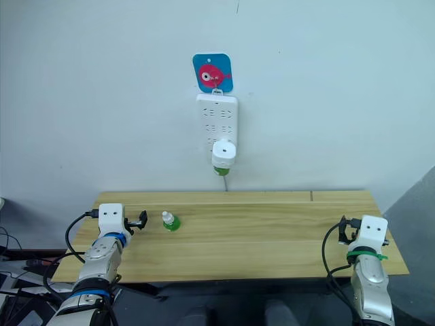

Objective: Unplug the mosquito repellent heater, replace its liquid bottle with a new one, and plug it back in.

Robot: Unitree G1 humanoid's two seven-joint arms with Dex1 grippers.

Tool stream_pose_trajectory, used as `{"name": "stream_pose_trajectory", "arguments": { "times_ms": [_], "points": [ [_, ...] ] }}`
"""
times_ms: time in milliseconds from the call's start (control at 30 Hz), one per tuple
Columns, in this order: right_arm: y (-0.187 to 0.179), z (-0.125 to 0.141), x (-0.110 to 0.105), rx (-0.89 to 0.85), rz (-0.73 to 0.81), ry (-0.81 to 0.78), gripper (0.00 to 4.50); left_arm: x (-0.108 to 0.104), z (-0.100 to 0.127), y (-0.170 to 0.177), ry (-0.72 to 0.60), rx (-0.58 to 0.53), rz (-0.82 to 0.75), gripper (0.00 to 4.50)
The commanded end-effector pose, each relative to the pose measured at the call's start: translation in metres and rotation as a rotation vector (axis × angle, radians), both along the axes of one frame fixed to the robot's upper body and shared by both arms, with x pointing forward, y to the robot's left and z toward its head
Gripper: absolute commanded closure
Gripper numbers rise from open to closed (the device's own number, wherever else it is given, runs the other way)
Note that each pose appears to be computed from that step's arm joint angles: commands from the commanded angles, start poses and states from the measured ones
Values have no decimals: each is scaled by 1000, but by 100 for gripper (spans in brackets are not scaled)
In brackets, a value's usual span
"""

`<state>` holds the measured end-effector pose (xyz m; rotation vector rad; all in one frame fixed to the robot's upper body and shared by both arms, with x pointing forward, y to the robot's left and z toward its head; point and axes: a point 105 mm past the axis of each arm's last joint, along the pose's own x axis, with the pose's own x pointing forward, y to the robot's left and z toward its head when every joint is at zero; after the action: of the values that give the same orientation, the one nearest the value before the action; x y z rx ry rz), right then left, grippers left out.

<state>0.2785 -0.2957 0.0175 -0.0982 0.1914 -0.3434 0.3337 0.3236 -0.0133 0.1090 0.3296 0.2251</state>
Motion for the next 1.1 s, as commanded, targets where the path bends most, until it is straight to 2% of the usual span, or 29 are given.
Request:
{"name": "stream_pose_trajectory", "arguments": {
  "times_ms": [33, 333, 600, 833, 1000, 1100],
  "points": [
    [0, 11, 1, -23, -2, -40, 4, 2, 11, 11, -25, 17, 19, 0],
    [3, 11, -1, -15, -10, -46, 4, -2, 16, 25, -29, 46, 48, 0],
    [23, 10, 12, -41, 117, -32, 4, -20, 8, 43, -7, 48, 135, 0],
    [25, 12, 20, -36, 124, -40, 4, -24, 9, 42, -12, 55, 128, 0],
    [27, 12, 20, -33, 138, -39, 4, -26, 16, 47, -31, 69, 116, 0],
    [30, 19, 17, -16, 154, -52, 4, -19, 37, 39, -125, 16, 12, 0]
  ]
}}
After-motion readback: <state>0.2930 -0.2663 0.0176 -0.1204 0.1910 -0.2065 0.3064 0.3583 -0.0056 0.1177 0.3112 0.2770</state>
